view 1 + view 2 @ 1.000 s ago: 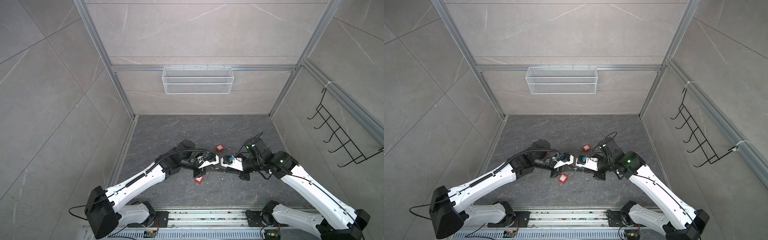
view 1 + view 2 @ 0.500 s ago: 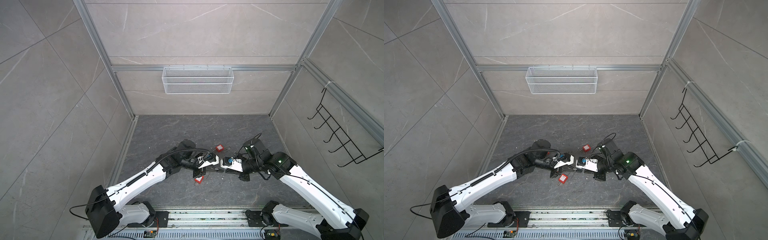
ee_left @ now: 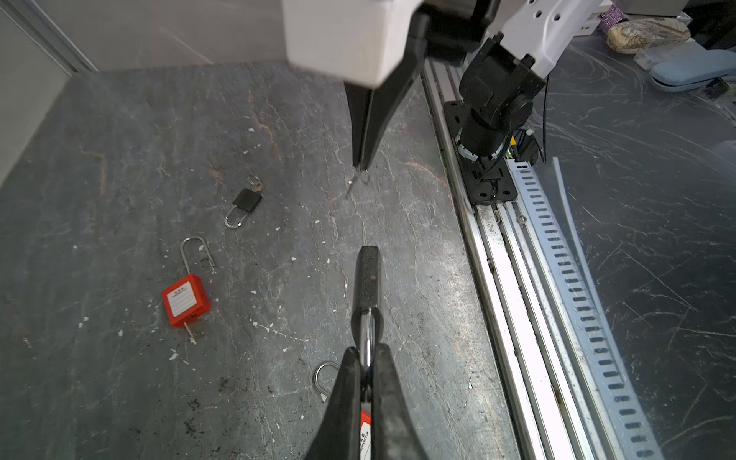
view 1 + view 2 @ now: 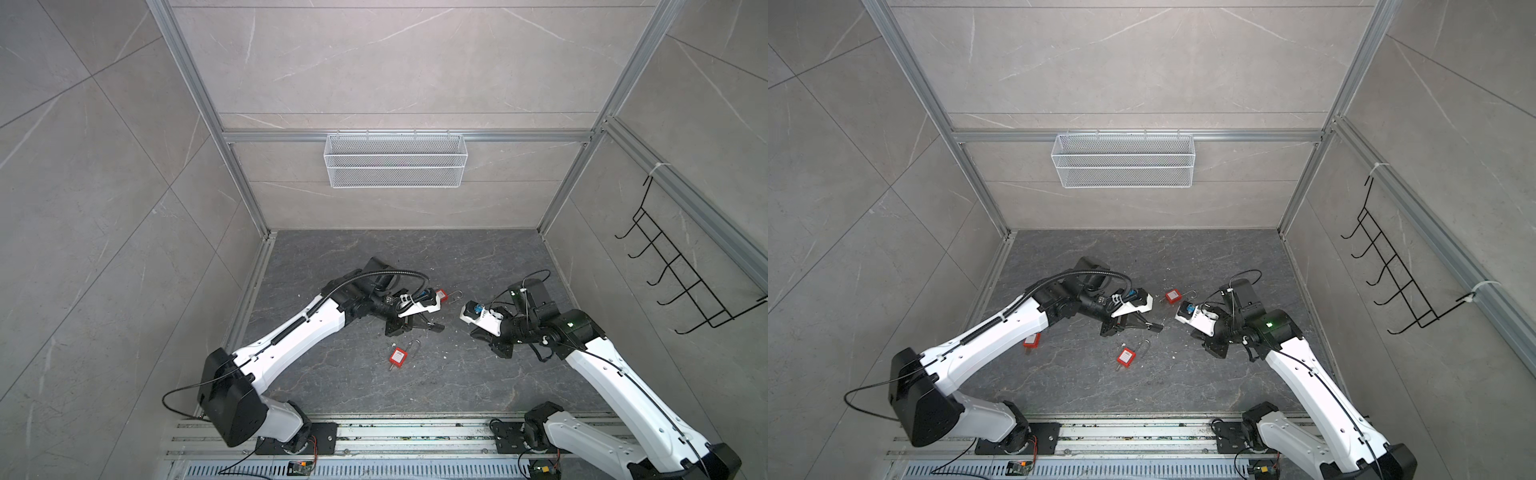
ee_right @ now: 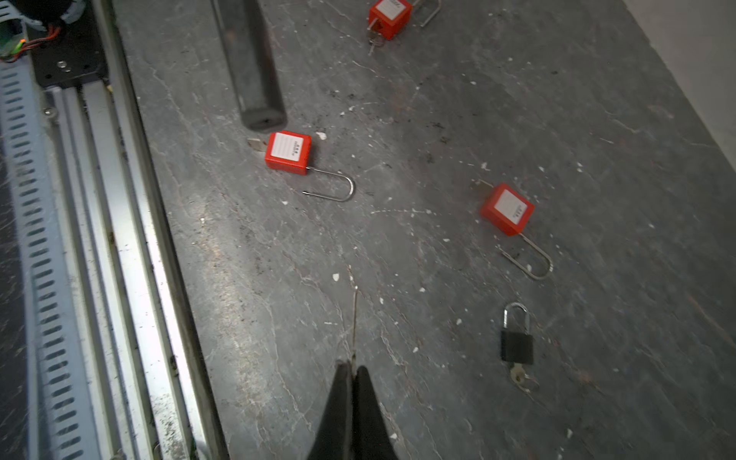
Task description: Lock with the key
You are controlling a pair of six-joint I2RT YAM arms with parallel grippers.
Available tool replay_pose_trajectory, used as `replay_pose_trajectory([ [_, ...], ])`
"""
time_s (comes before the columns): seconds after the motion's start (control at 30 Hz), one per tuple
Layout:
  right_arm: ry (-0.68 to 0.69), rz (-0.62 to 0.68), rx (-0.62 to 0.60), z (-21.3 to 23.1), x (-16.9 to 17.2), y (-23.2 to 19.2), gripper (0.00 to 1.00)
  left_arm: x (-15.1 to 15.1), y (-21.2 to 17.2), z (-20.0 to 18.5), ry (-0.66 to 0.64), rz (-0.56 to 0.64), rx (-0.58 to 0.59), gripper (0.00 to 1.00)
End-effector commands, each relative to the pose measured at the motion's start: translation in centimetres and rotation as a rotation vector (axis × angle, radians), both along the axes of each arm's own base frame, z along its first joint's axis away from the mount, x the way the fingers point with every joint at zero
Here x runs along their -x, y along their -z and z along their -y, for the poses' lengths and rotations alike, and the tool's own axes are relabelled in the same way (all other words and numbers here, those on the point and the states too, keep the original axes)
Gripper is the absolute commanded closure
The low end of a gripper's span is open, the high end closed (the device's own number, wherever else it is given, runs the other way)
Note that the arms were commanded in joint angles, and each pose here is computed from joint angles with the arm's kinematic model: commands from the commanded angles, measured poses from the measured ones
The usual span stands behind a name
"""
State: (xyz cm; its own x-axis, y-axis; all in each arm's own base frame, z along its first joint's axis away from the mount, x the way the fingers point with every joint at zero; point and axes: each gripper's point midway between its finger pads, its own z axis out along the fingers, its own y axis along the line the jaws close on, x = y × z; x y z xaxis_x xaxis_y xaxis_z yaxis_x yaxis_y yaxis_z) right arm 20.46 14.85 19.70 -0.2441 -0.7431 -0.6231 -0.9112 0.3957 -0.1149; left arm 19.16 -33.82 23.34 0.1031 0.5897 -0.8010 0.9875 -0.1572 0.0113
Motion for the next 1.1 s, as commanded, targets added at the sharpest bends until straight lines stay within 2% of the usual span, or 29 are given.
replay_pose_trajectory([
  [0.0,0.092,0.014,0.016,1.6,-0.9,0.4,1.0,0.6,1.6,-0.1,0.059,-0.096,-0.099,1.0],
  [0.13,0.174,0.038,0.045,3.1,-1.4,0.0,1.0,-0.2,3.7,0.5,0.086,-0.179,-0.216,1.0],
  [0.23,0.181,0.01,0.031,3.0,-1.0,-0.4,1.0,-0.9,5.8,0.8,0.102,-0.191,-0.302,1.0],
  [0.4,0.204,-0.015,0.082,3.9,-0.4,0.2,1.0,-1.2,8.8,2.0,0.149,-0.214,-0.438,1.0],
  [0.63,0.248,-0.02,0.121,4.9,-0.2,1.2,1.0,-1.8,11.9,3.0,0.135,-0.23,-0.565,1.0],
  [1.07,0.319,-0.006,0.167,6.4,0.2,2.0,1.0,-0.5,15.8,4.5,0.131,-0.289,-0.67,1.0],
])
